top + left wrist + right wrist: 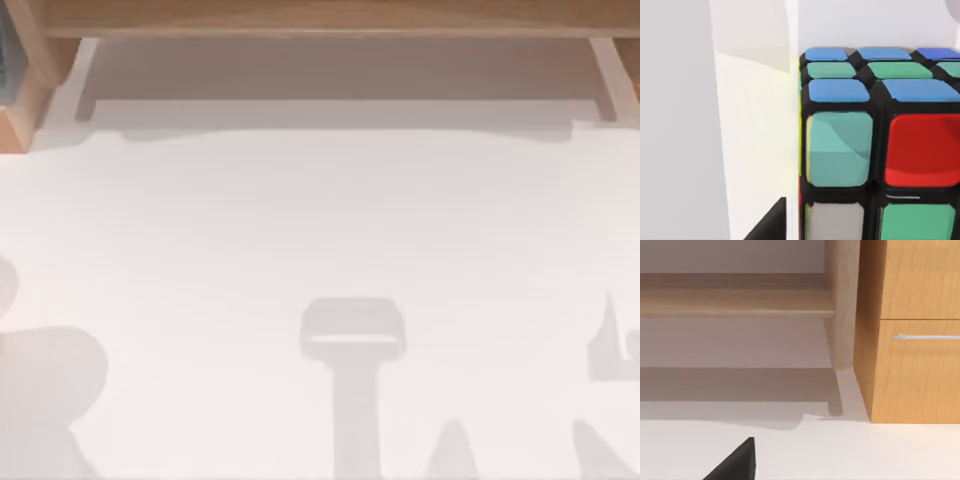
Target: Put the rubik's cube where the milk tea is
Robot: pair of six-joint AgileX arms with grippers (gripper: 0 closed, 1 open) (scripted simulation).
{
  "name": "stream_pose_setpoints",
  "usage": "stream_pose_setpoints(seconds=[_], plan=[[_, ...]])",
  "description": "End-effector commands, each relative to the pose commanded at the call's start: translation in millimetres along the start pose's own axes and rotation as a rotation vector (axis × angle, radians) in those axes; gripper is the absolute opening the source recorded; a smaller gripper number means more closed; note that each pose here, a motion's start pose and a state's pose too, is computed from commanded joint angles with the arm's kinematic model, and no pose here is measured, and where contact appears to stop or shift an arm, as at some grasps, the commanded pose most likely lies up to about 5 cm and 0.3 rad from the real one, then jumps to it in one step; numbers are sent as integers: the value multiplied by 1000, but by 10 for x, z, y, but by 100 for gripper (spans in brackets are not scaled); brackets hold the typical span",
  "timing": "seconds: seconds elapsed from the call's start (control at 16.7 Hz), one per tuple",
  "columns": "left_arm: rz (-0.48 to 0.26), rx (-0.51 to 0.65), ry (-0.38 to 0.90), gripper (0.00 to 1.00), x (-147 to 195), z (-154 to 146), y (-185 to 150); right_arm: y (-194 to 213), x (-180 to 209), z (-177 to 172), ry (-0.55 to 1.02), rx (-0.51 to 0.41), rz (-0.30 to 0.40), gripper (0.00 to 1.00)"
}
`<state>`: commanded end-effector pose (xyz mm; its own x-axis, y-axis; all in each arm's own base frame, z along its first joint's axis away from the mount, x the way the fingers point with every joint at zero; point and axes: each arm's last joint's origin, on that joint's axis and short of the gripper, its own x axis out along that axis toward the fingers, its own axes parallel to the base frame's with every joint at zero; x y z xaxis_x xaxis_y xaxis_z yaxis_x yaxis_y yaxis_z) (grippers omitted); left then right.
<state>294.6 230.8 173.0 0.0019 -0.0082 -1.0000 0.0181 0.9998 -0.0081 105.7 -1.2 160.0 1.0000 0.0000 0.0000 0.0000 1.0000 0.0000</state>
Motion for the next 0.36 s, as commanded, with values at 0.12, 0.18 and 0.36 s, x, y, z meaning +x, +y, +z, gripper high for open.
stream_pose_setpoints(seconds=[0.12,0.18,0.36], plan=[[0,0,0,100,0,0,0,0,0,0,0,0,0,100],[0,0,0,100,0,0,0,0,0,0,0,0,0,100],[0,0,0,100,0,0,0,0,0,0,0,0,0,100]])
